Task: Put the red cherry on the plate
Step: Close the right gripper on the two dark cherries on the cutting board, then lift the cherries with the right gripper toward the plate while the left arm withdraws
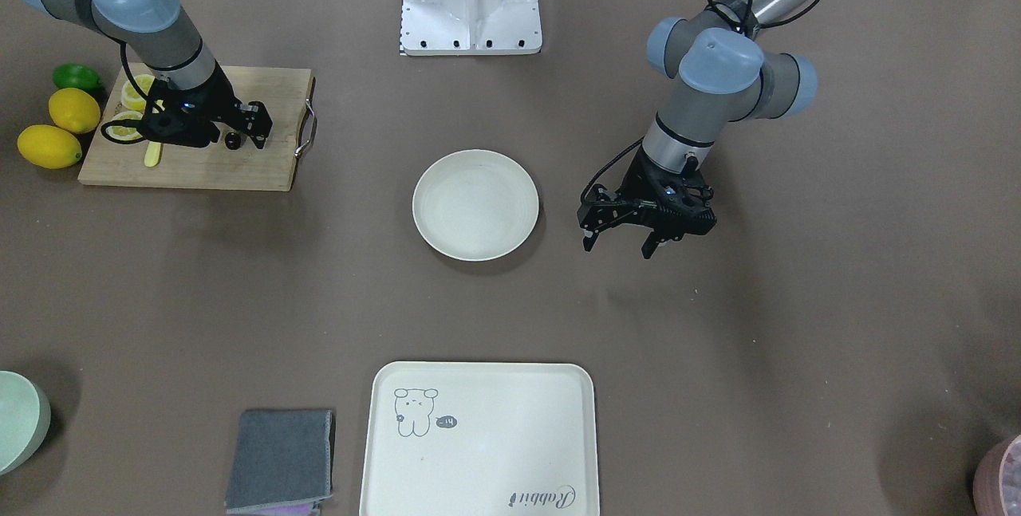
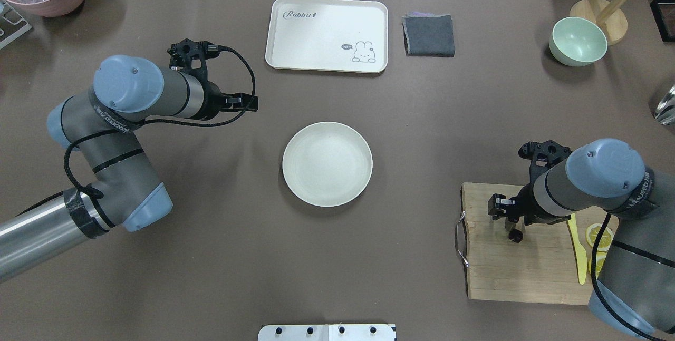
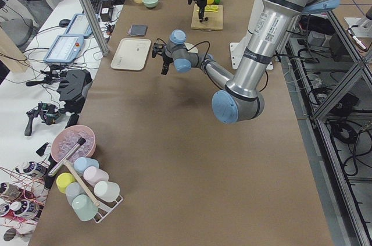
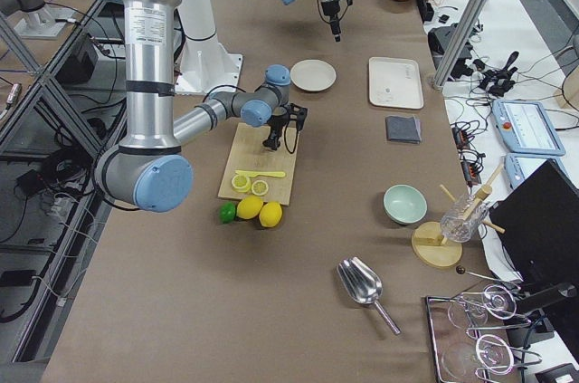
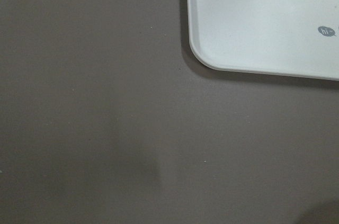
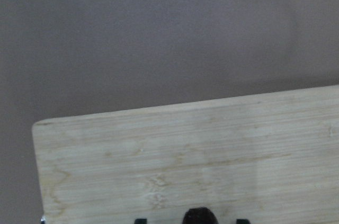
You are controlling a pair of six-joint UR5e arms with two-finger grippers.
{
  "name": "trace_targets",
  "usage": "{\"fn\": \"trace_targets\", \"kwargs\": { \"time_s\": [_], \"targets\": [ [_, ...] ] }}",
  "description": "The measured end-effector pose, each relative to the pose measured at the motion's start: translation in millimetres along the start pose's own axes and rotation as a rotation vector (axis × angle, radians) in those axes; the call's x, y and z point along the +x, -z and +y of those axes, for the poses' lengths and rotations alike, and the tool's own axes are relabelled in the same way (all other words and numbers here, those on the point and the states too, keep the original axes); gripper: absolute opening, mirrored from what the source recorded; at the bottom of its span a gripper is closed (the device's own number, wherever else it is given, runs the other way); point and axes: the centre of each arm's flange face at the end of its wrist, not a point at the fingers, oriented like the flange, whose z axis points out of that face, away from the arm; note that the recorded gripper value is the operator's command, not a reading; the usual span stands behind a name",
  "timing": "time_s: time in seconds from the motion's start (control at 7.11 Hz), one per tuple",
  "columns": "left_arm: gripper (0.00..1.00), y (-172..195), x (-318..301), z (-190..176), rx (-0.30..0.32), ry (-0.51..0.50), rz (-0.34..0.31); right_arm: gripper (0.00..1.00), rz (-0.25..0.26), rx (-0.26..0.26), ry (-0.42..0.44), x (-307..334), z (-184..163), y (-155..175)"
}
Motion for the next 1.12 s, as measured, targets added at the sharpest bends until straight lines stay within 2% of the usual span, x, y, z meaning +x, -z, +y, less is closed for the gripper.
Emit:
{"fn": "trace_targets", "kwargs": {
  "time_s": [0.14,0.56,0.84,0.98,1.12],
  "targets": [
    [0.98,0,0,0,0.000,0.000,0.000,0.00,0.005,-0.002,0.000,2,1,-1],
    [0.98,0,0,0,0.000,0.000,0.000,0.00,0.002,0.026,0.012,-2,2,3],
    [0.98,3,-5,-8,0.011,0.004,-0.005,0.00,-0.057,0.042,-0.003,-17,-12,34],
    [0.98,7,-15,-16,0.022,-0.003,-0.016,0.00,-0.094,0.048,-0.007,-39,-22,52],
    [0.98,10,-32,-24,0.034,-0.028,-0.036,0.00,-0.110,0.052,-0.010,-72,-30,70]
  ]
}}
